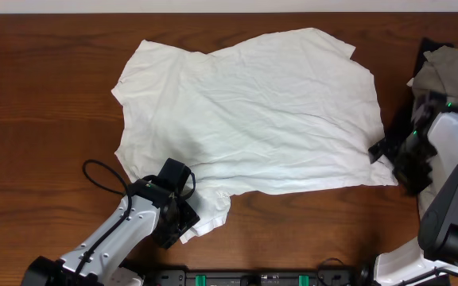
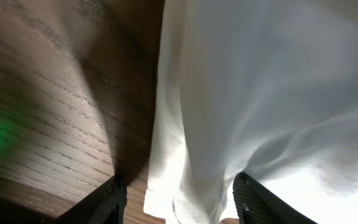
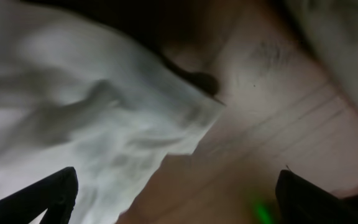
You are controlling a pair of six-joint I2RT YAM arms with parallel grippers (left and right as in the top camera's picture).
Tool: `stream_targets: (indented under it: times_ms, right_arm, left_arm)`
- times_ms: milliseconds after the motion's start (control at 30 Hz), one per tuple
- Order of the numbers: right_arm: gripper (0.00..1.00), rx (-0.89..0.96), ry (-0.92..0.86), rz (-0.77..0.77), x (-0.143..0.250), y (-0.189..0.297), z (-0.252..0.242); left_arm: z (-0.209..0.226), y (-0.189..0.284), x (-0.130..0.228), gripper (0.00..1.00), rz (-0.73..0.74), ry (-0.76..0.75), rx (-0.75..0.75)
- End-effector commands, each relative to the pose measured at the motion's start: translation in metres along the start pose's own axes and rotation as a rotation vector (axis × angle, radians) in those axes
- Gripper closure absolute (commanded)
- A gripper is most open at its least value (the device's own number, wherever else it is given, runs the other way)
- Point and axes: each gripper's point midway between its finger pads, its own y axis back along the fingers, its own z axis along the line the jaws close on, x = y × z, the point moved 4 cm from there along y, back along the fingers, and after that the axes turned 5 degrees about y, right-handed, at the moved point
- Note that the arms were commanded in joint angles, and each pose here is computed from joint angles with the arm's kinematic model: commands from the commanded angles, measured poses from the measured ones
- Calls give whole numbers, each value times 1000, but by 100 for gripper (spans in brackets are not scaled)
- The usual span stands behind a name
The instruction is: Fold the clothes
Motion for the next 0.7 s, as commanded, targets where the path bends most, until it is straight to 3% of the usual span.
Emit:
stream_targets:
  times_ms: [0,667]
  right_arm:
    - [1,25,-157,-12,-1,-12,-10]
    - [1,6,-235,-48,-13,-24,-22]
  left_arm:
    - [10,-10,0,43,0,-8,-30]
    - [8,-10,-1,43,-6,-9,-24]
